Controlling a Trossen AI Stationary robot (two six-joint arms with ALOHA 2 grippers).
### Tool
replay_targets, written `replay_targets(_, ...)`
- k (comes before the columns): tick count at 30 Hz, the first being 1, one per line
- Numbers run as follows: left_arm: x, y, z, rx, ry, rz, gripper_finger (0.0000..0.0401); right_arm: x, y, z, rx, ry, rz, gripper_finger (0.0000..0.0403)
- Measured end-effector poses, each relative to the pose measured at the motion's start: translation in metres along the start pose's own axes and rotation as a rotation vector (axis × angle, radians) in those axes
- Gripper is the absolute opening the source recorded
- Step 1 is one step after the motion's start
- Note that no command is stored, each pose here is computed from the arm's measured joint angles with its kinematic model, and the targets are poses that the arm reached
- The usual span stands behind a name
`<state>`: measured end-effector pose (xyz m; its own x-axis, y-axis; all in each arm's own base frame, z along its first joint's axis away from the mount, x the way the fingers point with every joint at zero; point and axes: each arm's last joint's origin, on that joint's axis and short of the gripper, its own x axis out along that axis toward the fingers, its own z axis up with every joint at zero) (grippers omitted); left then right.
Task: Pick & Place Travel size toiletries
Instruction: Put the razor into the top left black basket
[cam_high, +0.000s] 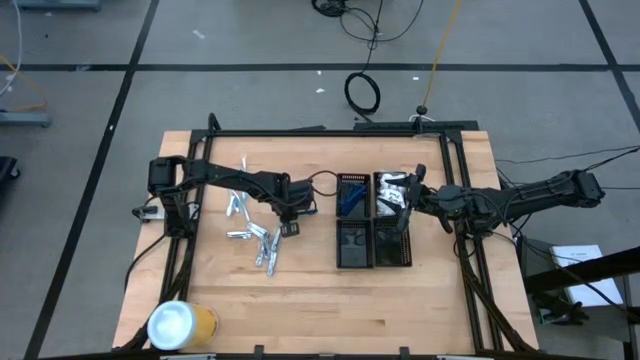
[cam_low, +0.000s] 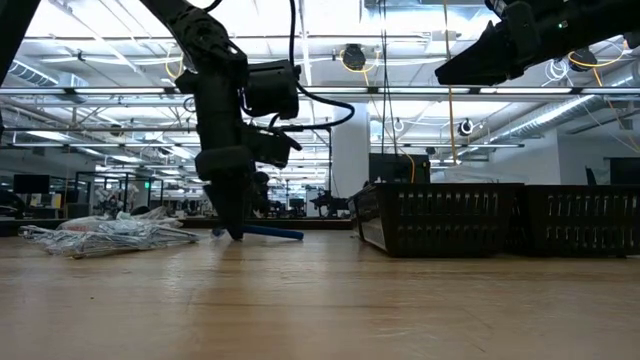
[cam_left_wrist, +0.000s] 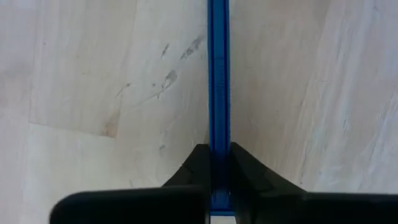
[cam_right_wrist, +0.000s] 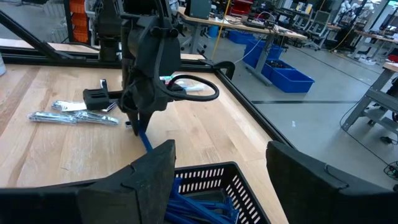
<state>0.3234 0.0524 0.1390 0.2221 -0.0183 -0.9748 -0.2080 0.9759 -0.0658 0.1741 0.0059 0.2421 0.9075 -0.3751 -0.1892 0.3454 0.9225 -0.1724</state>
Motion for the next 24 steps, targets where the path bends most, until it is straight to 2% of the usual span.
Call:
replay_targets(4,-0.007,0.001,0.002,-0.047,-0.008,0.001,0.0028,0.000,0.000,0.000,0.000,0.000,0.000,0.0238)
replay_targets(6,-0.018,0.000,0.007,-0.050,-0.063,-0.001,0.0019,0.000,0.000,0.000,0.000,0.000,0.000,0.0238)
replay_targets(11,-0.051,-0.003,0.021,-0.070,-0.293,-0.024,0.0017,0.000,0.000,0.000,0.002,-0.003,0.000,0.0238)
replay_targets(16,-0.084,-0.006,0.041,-0.111,-0.612,-0.077,0.0028,0.000,0.000,0.000,0.003,-0.004,0.000,0.0238)
replay_targets(20,-0.092,-0.010,0.058,-0.156,-0.809,-0.136,0.0011,0.000,0.000,0.000,0.003,-0.004,0.000,0.0238)
replay_targets(24,-0.084,-0.010,0.069,-0.239,-0.884,-0.194,0.0018,0.000,0.000,0.000,0.003,-0.004,0.000,0.0238)
